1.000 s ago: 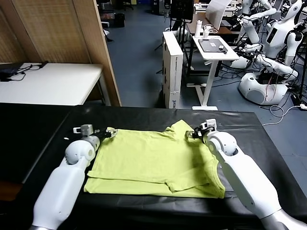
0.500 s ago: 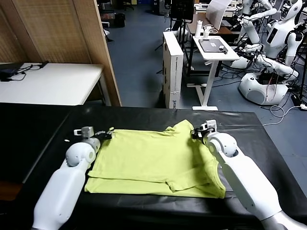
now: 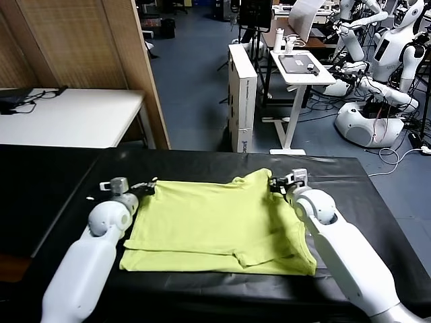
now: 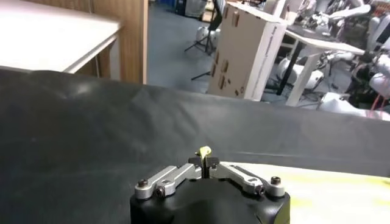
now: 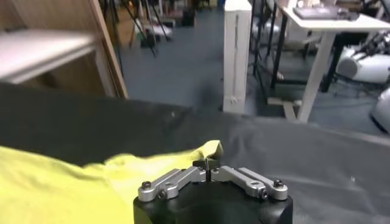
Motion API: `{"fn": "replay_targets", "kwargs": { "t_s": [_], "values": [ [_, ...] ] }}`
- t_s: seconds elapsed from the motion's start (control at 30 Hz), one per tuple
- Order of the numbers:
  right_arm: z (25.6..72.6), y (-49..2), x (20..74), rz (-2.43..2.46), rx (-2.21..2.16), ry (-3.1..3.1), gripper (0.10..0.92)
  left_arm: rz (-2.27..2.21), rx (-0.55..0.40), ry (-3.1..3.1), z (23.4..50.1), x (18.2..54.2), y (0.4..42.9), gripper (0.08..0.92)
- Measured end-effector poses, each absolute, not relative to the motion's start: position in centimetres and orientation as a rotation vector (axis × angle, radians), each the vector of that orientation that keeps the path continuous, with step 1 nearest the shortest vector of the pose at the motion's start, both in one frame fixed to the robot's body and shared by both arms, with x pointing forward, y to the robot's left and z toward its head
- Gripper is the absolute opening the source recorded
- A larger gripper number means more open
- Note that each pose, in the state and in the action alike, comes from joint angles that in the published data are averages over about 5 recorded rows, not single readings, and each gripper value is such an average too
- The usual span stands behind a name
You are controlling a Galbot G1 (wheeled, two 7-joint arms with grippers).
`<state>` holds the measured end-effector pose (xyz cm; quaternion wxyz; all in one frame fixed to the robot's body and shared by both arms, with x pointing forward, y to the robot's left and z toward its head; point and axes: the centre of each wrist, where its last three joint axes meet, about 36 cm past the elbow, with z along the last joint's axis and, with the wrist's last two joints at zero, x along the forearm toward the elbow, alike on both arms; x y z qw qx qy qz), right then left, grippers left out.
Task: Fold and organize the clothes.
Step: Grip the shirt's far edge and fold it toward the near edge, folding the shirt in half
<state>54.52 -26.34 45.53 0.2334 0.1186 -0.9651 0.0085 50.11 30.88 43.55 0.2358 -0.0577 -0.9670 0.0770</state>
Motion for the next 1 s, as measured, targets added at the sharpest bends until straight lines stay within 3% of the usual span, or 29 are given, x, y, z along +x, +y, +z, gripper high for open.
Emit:
{"fn": "replay_targets", "kwargs": {
  "t_s": [0.47,1.0],
  "values": [
    [48.1,-28.1,47.8,0.023,0.386,-2.670,0.140,0.214,-0.170,-2.712,45.7,41.4,31.5,0.180],
    [48.5,-29.6,37.8,0.163,0.401,-2.539,0.140,0.073,-0.165,-2.622,45.7,32.3,30.2,0.189]
  ]
}}
